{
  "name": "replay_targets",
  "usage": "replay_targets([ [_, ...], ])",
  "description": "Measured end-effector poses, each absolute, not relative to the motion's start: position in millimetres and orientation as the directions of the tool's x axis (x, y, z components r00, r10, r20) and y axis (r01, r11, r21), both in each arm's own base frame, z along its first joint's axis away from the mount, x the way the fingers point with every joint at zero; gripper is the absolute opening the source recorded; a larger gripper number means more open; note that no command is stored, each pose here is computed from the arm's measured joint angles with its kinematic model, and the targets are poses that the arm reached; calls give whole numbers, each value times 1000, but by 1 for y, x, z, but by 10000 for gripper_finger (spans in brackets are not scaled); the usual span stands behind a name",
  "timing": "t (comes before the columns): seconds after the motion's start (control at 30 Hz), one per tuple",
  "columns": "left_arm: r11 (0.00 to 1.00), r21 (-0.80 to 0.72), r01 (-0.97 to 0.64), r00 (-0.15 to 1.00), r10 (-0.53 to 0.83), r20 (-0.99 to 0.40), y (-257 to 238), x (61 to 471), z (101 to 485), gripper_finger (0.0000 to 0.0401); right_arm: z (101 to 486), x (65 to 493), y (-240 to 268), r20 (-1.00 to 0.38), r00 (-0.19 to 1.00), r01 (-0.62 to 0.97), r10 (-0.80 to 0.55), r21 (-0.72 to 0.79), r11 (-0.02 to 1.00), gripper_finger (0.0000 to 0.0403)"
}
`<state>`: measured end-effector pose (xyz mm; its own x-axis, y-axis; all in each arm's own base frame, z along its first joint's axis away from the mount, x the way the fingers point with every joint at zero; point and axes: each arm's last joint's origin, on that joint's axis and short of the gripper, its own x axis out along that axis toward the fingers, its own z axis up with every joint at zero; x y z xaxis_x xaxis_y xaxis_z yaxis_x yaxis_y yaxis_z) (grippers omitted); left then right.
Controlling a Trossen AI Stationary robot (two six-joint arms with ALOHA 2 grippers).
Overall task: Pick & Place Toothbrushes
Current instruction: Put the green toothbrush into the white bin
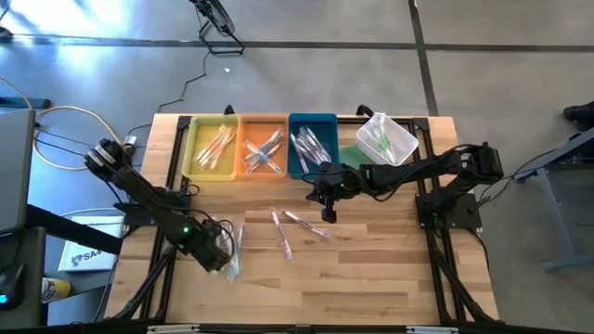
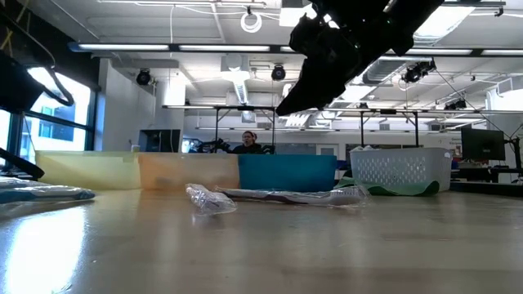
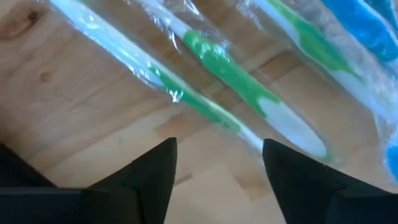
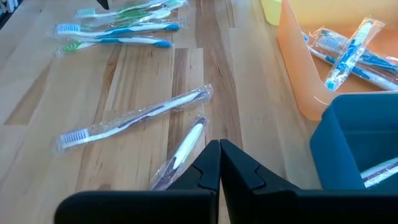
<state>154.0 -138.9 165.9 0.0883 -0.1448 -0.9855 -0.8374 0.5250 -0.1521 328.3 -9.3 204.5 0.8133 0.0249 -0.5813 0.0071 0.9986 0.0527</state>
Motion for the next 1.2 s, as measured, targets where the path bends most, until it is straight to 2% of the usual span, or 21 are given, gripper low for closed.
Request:
replay_targets([
  [0.33, 530, -187, -827, 137, -132, -982, -144, 162, 155, 191, 205, 328, -9, -581, 814, 3, 25, 47, 999, 2],
  [0.73, 571, -181, -801, 120, -144, -982, -142, 159, 149, 161, 205, 328, -9, -581, 814, 4, 24, 47, 999, 2],
  [0.97, 579, -174, -797, 108, -148, -983, -141, 157, 149, 105, 205, 328, -9, -581, 814, 4, 24, 47, 999, 2],
  [1.2, 593, -243, -768, 117, -242, -963, -144, 157, 158, 27, 205, 328, -9, -580, 814, 4, 24, 47, 999, 2],
])
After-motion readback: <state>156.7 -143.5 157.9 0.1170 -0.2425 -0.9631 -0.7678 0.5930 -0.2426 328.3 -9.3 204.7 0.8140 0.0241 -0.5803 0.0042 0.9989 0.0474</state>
